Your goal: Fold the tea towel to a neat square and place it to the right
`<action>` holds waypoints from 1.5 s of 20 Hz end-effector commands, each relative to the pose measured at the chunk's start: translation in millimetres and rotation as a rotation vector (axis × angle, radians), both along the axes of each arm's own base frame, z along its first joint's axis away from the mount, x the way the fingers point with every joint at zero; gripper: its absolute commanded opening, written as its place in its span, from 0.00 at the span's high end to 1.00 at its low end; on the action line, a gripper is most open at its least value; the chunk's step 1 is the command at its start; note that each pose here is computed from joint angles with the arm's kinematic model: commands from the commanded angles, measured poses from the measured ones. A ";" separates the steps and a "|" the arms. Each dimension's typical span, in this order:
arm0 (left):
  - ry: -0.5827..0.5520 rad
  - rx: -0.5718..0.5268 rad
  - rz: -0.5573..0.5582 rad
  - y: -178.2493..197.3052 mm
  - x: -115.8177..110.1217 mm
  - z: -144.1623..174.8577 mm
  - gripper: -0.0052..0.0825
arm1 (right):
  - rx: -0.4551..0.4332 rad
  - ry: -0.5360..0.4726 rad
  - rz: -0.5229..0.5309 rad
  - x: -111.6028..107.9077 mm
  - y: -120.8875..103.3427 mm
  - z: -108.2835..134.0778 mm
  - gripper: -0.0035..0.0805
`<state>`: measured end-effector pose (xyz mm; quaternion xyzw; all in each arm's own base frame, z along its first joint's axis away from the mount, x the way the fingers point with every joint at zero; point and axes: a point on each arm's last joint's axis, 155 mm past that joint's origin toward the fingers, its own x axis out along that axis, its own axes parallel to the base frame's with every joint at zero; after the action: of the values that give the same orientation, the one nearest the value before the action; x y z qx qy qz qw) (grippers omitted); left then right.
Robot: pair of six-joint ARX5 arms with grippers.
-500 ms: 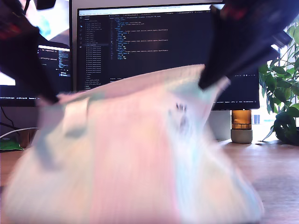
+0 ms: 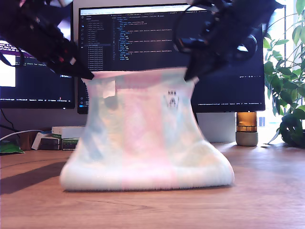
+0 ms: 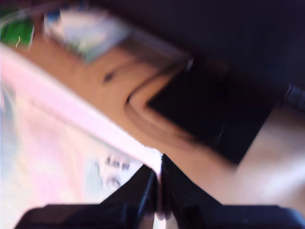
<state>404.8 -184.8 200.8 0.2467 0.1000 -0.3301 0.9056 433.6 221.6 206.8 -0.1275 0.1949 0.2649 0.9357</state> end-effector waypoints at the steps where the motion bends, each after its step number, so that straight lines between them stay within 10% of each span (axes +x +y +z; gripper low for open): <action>1: -0.050 -0.007 0.013 3.8 20.3 12.6 0.97 | 0.017 -0.044 -0.015 24.4 1.1 19.9 0.97; 7: -0.355 -0.009 0.073 19.6 87.9 151.8 0.97 | 0.105 -0.312 -0.051 88.1 1.7 153.7 0.97; 11: -0.322 -0.083 0.087 28.4 82.1 223.7 0.97 | 0.135 -0.359 -0.051 78.6 -5.5 226.3 0.97; 24: 0.455 -0.023 -0.142 4.2 -18.3 78.6 0.97 | -0.035 0.233 0.218 -14.4 33.2 102.3 0.97; 30: 0.585 -0.038 -0.225 -10.0 -49.9 61.2 0.97 | -0.105 0.425 0.296 -57.5 32.7 65.6 0.97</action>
<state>360.1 -191.6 270.8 0.1355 0.3162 -0.4775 0.8085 382.3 252.9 275.8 -0.1440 0.3750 0.4037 0.8220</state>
